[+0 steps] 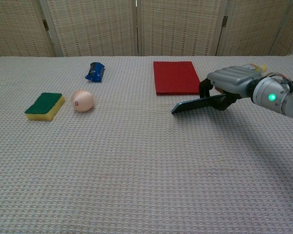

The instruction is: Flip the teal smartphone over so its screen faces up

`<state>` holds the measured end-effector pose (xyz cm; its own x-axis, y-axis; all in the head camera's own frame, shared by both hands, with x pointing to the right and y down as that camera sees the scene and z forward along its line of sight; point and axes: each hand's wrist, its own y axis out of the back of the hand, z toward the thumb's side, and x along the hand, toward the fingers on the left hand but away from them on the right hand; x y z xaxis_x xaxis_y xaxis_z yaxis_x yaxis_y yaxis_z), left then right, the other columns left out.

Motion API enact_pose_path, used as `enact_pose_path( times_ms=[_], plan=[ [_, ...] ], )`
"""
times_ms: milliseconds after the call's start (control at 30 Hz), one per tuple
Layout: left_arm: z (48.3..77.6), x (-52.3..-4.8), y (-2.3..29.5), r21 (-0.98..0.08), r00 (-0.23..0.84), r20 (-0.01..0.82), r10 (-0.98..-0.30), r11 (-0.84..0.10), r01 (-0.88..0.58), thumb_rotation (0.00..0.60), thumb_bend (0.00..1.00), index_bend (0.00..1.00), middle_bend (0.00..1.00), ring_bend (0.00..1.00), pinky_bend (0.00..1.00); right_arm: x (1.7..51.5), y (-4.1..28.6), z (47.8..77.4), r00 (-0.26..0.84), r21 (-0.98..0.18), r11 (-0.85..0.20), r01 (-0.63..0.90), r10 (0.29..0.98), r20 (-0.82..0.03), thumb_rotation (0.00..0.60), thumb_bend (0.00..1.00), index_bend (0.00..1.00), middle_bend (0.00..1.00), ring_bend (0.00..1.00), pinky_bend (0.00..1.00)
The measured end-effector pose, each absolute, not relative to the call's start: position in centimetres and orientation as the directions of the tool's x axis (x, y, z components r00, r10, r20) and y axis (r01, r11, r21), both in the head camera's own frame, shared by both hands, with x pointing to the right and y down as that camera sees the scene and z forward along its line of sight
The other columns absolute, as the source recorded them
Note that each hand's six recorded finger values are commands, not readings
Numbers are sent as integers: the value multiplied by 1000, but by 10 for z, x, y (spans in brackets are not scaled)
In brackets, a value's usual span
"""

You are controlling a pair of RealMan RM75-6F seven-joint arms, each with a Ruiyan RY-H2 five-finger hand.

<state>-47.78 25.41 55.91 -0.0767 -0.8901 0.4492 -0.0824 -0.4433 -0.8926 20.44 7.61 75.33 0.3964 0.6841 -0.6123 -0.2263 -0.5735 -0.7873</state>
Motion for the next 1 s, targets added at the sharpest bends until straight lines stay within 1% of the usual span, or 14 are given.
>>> enact_pose_path(
  times_ms=[133,233,367,500,733,833,900,967,1000],
  plan=[
    [558,-479,254,-892,-79,450,-890,-443,-83,600,203,142,67,46,142,195,65,756,394,-784,-572,-240,681,-617,600,552,463,429,286,290],
    [558,-479,255,-891,-79,452,-888,-446,-86,600,203,142,67,46,142,190,64,761,389,-770,-587,-249,668,-635,600,552,478,442,297,291],
    [558,-480,256,-889,-83,455,-886,-449,-86,600,203,142,67,46,142,185,65,764,388,-753,-615,-233,652,-652,600,563,531,490,355,326],
    [558,-481,256,-890,-84,454,-887,-448,-84,600,203,142,67,46,142,185,69,761,392,-735,-648,-200,635,-666,600,570,563,516,393,338],
    [558,-475,255,-889,-69,456,-887,-450,-87,600,203,142,67,46,142,193,72,753,383,-696,-696,-177,603,-700,600,570,568,517,398,339],
    [557,-475,255,-889,-68,455,-888,-449,-88,600,203,142,67,46,142,192,73,753,377,-672,-727,-143,588,-716,600,570,568,521,409,339],
    [557,-476,255,-889,-72,456,-887,-449,-87,600,203,142,67,46,142,192,72,751,375,-661,-740,-124,582,-722,600,565,568,509,410,339],
    [557,-476,256,-889,-72,457,-887,-450,-87,600,203,142,67,46,142,192,68,749,371,-669,-732,-128,590,-717,600,536,540,437,372,339],
    [557,-475,256,-888,-70,458,-886,-452,-87,600,203,142,67,46,142,192,66,749,369,-677,-724,-133,598,-711,600,523,508,400,347,338]
  ],
)
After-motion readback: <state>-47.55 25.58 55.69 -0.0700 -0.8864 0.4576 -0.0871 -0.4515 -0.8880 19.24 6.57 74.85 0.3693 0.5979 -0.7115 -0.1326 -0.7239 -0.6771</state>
